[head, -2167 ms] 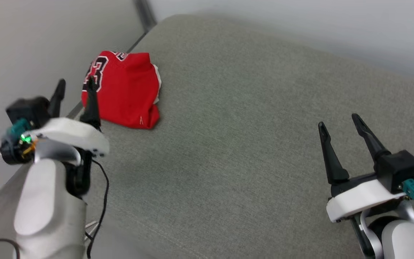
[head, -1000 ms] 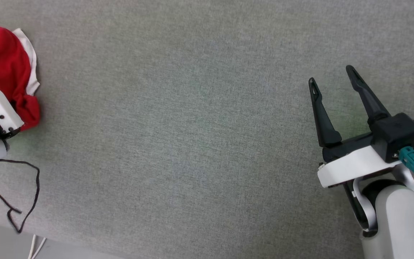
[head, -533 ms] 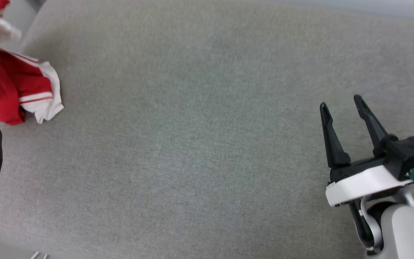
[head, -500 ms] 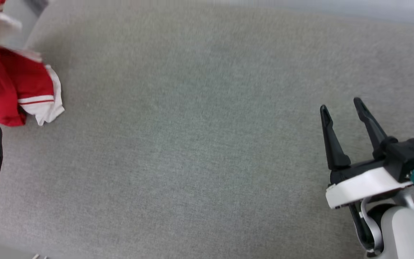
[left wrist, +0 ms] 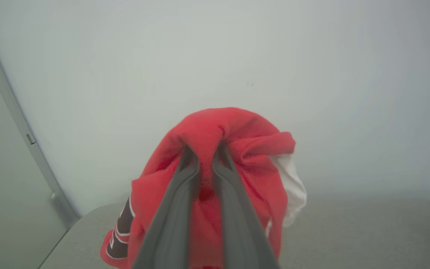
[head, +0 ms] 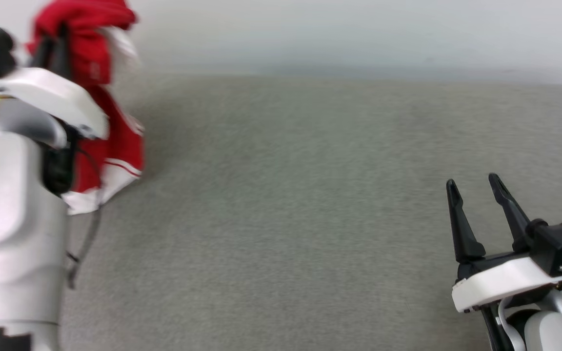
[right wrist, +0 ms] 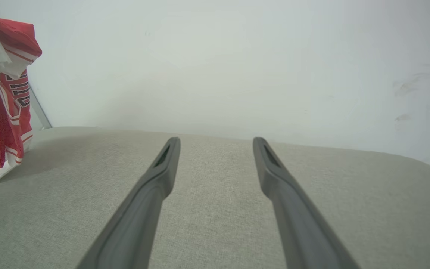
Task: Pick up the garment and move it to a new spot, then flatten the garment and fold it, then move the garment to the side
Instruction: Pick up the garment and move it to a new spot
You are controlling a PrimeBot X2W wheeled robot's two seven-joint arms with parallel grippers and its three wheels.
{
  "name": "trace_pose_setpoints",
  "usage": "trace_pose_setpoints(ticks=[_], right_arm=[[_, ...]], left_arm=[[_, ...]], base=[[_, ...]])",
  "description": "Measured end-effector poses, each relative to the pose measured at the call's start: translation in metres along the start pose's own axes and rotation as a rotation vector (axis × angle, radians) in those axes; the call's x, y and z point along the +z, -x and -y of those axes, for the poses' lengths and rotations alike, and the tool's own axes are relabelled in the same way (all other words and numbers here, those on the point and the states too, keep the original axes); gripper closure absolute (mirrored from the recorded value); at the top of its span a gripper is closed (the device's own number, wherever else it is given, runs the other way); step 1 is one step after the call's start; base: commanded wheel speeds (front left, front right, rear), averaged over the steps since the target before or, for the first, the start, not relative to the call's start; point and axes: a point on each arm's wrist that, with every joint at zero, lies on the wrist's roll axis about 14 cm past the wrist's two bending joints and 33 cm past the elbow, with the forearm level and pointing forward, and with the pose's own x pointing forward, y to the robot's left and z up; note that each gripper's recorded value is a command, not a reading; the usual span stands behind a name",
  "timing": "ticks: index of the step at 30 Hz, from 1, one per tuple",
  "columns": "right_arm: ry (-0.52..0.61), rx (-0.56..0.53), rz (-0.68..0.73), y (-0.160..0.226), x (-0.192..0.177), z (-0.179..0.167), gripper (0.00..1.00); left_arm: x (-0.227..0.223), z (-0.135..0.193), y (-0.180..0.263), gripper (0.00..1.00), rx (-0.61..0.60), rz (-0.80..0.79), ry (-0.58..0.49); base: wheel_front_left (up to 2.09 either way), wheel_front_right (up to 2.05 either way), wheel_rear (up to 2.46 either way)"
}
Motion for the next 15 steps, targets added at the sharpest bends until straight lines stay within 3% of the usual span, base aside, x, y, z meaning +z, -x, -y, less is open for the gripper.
trace_pose_setpoints(ticks=[1, 8, 11, 15], right_arm=[[0.012, -0.057, 0.006, 0.018, 0.006, 0.017, 0.0], [0.032, -0.189, 0.021, 0.058, 0.02, 0.054, 0.0], [0.036, -0.231, 0.028, 0.069, 0.025, 0.066, 0.0], [0.028, -0.253, 0.009, 0.07, 0.018, 0.073, 0.0]], left_arm=[[-0.006, 0.061, 0.002, 1.0, -0.13, -0.003, 0.052], [-0.026, 0.21, 0.038, 1.0, -0.471, -0.067, 0.142], [-0.043, 0.265, 0.066, 1.0, -0.614, -0.123, 0.178], [-0.088, 0.314, 0.11, 1.0, -0.761, -0.271, 0.222]], base=[[0.0, 0.0, 0.0], [0.0, 0.0, 0.0], [0.0, 0.0, 0.0], [0.0, 0.0, 0.0]])
